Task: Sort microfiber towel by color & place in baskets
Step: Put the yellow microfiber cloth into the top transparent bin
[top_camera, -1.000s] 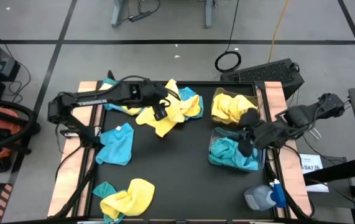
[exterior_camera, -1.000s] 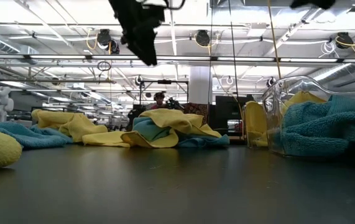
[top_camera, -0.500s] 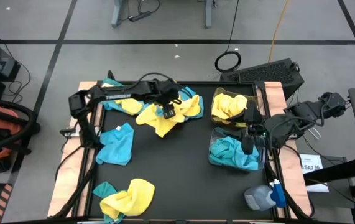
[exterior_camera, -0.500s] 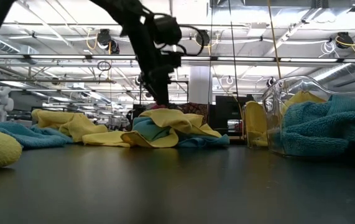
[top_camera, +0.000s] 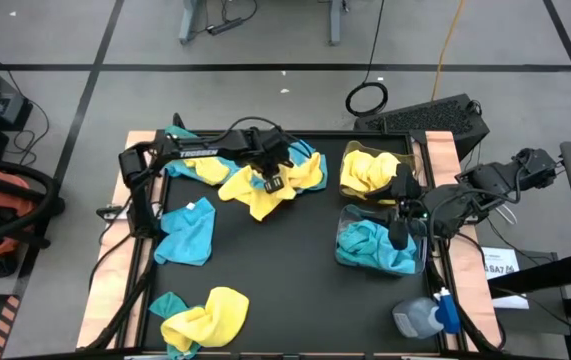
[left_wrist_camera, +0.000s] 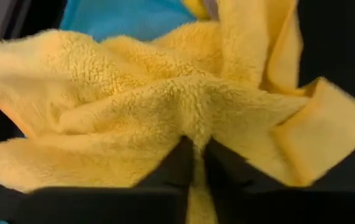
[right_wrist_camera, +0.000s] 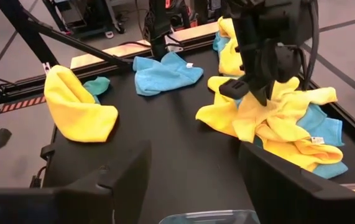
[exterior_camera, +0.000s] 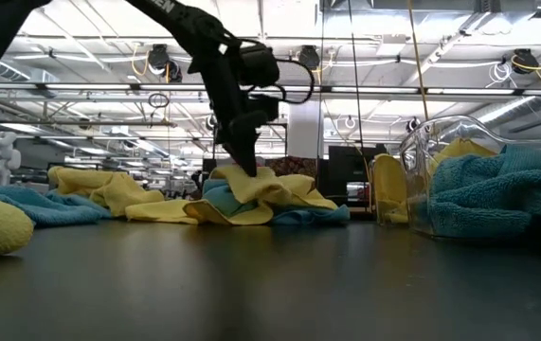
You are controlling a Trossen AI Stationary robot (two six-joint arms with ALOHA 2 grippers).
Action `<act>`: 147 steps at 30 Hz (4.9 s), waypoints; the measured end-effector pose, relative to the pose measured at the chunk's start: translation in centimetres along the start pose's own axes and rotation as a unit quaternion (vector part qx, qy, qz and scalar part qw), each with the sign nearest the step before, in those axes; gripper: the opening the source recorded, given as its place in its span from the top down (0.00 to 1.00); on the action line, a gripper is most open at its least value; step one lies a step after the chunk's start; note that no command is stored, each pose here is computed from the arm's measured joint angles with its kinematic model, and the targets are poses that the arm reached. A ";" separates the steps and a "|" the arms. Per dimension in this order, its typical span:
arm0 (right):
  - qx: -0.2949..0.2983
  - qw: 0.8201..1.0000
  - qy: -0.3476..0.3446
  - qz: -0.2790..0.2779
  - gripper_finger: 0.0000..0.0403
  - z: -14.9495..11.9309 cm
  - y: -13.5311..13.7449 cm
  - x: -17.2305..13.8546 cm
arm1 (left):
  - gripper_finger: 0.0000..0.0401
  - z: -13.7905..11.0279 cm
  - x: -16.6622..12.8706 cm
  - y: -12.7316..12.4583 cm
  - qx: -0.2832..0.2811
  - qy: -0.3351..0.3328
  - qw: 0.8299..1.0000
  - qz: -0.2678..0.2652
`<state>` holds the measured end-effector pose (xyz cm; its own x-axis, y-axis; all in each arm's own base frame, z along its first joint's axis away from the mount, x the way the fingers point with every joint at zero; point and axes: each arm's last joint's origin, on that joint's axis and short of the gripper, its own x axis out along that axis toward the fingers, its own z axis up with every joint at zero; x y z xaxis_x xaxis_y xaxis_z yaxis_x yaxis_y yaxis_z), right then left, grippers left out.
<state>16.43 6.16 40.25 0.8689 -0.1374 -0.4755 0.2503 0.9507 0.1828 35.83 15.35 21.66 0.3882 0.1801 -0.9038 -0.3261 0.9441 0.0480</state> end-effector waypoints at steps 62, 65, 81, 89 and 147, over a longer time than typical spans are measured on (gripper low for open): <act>-0.015 0.995 -0.042 -0.094 0.30 1.4 -2.1 1.0 | 0.99 1.4 -22.6 -7.1 0.050 -0.471 0.864 -0.169; -0.021 0.994 -0.055 -0.095 0.29 1.8 -2.2 1.3 | 0.99 1.4 -22.8 -7.8 0.061 -0.479 0.856 -0.186; -0.064 0.994 -0.079 -0.040 0.29 3.6 -1.0 5.7 | 0.99 1.8 -23.2 -10.9 0.100 -0.505 0.815 -0.266; -0.074 0.994 -0.075 0.015 0.29 4.2 -0.9 7.8 | 0.99 2.3 -22.5 -12.1 0.110 -0.511 0.804 -0.282; -0.151 0.985 0.068 0.058 1.00 2.1 -2.6 8.2 | 0.43 2.0 -21.7 -11.9 0.018 -0.466 0.846 -0.258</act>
<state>23.82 1.97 37.66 0.8140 -0.0042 -0.5808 -0.0032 0.9999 -0.0117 33.04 0.78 41.52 0.9876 -0.1341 -0.0818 0.1130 0.9682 -0.2232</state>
